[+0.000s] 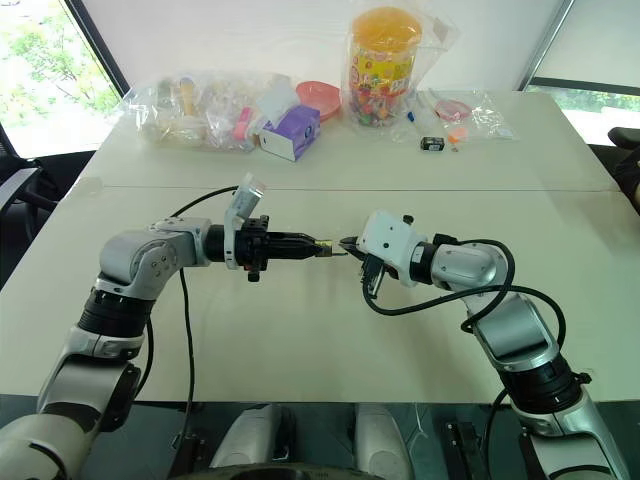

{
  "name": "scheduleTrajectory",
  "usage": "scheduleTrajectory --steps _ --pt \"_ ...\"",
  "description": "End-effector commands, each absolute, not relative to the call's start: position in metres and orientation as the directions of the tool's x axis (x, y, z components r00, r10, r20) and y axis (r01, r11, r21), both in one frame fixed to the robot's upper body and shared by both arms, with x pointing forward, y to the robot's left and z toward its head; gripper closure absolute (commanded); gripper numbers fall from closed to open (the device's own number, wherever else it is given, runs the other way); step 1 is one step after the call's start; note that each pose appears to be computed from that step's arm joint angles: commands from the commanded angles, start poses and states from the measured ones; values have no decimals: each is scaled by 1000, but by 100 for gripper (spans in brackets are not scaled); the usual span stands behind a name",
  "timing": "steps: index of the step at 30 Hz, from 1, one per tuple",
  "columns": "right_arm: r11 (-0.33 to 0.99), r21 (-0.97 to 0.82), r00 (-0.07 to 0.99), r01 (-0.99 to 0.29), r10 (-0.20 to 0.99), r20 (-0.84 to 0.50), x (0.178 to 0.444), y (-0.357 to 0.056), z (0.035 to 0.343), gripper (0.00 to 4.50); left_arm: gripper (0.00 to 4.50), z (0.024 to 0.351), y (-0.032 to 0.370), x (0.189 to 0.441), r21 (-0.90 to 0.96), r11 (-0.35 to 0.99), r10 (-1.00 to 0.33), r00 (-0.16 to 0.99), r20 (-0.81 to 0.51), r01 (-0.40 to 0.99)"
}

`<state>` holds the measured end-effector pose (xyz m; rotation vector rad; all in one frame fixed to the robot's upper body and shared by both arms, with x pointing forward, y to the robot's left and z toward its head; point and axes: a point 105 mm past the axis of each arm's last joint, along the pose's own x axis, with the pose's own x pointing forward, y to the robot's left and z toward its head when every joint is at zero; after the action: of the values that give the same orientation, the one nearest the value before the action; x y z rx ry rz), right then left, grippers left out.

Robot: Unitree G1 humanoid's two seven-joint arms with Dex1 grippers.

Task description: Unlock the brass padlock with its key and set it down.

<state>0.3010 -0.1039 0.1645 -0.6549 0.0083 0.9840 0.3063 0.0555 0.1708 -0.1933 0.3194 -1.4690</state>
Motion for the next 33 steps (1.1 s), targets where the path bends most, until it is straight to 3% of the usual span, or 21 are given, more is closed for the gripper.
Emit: scheduleTrajectory --steps 1,15,22,33 --pt "352 -546 563 -760 776 -283 300 -104 173 447 450 186 56 306 -275 83 -996 72 -52 958" --pt "345 -550 575 -760 751 -323 292 -116 166 447 450 176 52 314 -269 125 -991 110 -69 955" --pt "367 -586 652 -723 643 -401 278 -154 149 447 450 141 45 319 -328 187 -980 155 -123 926" --pt "454 -582 715 -675 598 -362 261 -156 155 447 450 89 18 343 -395 293 -952 226 -208 871"
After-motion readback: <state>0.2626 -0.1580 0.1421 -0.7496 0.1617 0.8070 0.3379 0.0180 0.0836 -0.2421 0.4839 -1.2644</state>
